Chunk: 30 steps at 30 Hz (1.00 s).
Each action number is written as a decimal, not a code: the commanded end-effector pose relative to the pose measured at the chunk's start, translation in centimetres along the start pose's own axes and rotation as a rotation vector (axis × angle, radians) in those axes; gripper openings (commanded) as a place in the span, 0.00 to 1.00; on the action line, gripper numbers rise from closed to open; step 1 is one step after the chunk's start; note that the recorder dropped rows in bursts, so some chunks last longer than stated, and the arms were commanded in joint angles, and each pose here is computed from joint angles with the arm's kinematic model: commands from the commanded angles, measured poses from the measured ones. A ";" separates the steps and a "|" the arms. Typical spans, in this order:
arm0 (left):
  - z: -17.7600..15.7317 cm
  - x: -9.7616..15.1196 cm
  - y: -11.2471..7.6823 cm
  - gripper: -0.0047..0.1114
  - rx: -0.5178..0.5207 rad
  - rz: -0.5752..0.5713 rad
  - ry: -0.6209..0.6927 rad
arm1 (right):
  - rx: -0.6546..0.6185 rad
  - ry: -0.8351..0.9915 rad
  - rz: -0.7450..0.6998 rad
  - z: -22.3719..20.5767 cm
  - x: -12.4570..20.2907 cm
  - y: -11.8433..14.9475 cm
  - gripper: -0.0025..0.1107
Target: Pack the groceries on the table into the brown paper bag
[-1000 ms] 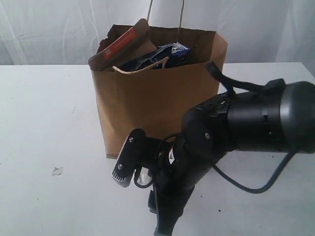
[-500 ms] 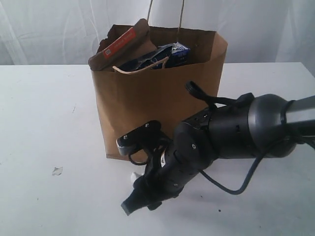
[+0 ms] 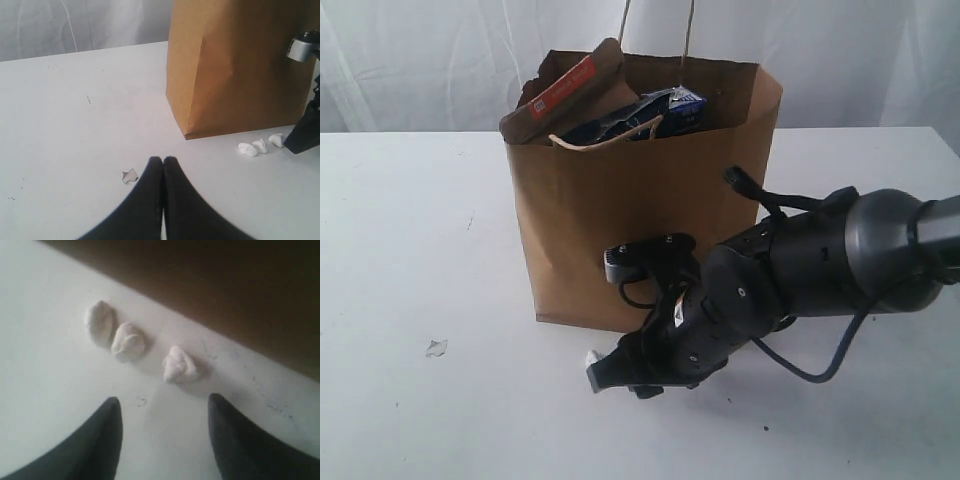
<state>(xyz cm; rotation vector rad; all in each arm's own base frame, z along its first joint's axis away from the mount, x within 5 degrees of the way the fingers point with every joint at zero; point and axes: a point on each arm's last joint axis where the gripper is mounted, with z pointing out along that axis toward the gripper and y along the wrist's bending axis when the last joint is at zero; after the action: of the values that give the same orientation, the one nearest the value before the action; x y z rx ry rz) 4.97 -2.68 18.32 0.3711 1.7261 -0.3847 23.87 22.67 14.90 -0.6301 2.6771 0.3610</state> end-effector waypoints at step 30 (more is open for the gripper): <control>0.0 0.0 0.0 0.04 -0.001 -0.011 -0.005 | 0.019 -0.076 0.014 2.1 -0.6 -1.5 0.25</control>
<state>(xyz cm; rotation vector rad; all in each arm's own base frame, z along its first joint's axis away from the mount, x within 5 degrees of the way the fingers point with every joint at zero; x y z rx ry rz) 4.97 -2.68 18.32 0.3711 1.7261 -0.3847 25.49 22.42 13.01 -0.5904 2.6292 0.3514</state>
